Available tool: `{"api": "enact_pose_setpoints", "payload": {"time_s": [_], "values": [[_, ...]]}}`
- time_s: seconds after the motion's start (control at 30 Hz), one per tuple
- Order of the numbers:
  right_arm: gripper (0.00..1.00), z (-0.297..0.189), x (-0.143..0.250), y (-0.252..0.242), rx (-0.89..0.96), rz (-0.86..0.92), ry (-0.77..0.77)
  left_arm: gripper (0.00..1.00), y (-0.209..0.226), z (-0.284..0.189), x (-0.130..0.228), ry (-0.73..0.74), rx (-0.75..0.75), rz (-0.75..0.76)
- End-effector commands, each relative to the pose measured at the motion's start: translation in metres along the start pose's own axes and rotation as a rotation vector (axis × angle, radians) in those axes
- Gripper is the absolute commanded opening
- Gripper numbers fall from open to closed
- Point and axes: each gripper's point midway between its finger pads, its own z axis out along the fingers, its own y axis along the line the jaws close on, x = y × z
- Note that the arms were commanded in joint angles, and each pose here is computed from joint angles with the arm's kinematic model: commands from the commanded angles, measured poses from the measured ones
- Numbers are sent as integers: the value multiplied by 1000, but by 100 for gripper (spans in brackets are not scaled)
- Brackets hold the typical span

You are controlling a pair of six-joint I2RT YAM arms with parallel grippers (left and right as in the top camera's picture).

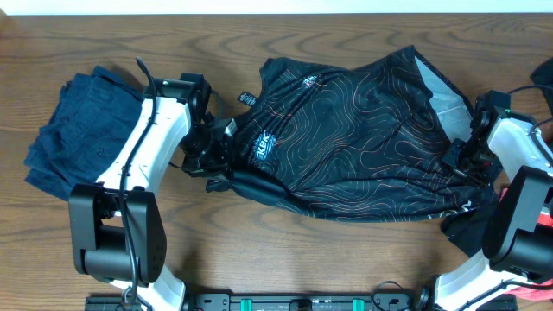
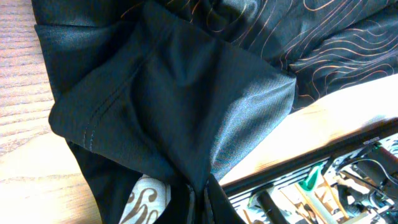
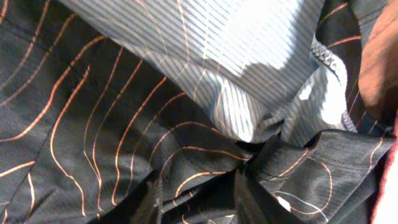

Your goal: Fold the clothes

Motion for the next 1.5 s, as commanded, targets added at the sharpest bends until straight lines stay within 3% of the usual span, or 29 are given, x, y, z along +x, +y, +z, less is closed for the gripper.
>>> {"api": "enact_pose_setpoints", "payload": {"time_s": [0.0, 0.37, 0.73, 1.0, 1.1, 1.3, 1.47], "values": [[32, -1, -7, -3, 13, 23, -18, 6, 2, 0, 1, 2, -5, -10], [19, 0, -6, -4, 18, 23, -16, 6, 2, 0, 1, 2, -5, -10], [23, 9, -2, -4, 17, 31, -17, 6, 2, 0, 1, 2, -5, -10], [20, 9, -1, -4, 18, 29, -16, 6, 2, 0, 1, 3, -5, -10], [1, 10, -1, -4, 18, 30, -14, 6, 2, 0, 1, 2, -5, -10], [1, 7, -3, -2, 8, 30, -18, 6, 2, 0, 1, 2, -5, -10], [1, -30, -21, 14, -91, 33, -55, 6, 2, 0, 0, 1, -5, -9]]}}
